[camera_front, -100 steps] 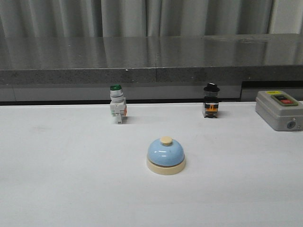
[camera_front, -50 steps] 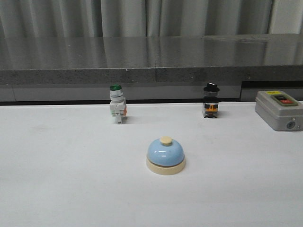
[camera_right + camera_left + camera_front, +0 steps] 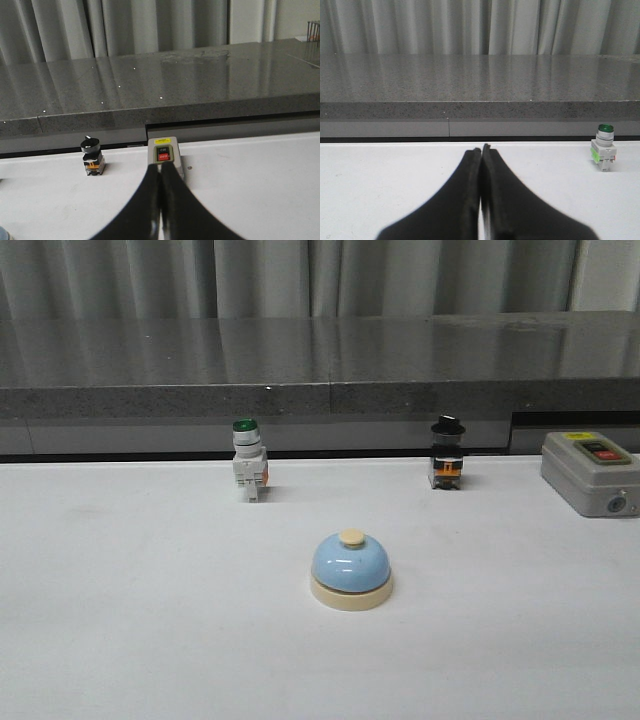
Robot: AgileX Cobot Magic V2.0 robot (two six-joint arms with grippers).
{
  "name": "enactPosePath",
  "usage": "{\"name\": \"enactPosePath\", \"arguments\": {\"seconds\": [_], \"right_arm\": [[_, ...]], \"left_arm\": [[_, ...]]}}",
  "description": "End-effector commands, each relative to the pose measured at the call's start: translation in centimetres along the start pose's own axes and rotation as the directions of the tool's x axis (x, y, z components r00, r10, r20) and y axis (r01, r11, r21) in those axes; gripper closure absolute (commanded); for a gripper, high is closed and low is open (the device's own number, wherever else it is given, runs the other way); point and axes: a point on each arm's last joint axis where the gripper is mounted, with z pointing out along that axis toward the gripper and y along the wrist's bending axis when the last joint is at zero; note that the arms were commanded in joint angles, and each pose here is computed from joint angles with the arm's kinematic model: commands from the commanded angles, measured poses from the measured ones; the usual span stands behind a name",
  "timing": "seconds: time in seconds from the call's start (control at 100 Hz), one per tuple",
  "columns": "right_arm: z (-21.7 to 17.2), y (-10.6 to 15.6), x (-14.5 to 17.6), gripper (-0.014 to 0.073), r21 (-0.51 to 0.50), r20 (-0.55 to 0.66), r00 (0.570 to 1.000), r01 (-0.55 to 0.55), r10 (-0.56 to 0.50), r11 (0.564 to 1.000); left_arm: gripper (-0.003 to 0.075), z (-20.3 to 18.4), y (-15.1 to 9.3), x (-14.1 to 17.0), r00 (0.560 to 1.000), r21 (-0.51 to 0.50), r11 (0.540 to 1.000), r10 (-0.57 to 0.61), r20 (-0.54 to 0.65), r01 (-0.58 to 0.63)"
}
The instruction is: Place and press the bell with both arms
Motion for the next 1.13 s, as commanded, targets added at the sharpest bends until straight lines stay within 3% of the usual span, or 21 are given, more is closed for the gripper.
{"name": "enactPosePath", "arguments": {"seconds": [0.0, 0.25, 1.12], "right_arm": [[-0.1, 0.2, -0.7, 0.0655, -0.024, 0.153, 0.988, 0.013, -0.009, 1.000], [0.2, 0.0, 0.9, 0.0655, -0.005, 0.148, 0.981, 0.129, -0.127, 0.992], [0.2, 0.0, 1.1, 0.0655, -0.005, 0.125, 0.984, 0.130, -0.128, 0.992]], "left_arm": [[0.0741, -0.1, 0.1, 0.5, 0.997, -0.003, 1.000, -0.018, 0.072, 0.018], [0.0741, -0.1, 0.1, 0.5, 0.997, -0.003, 1.000, -0.018, 0.072, 0.018], [0.0741, -0.1, 0.1, 0.5, 0.997, -0.003, 1.000, -0.018, 0.072, 0.018]]}}
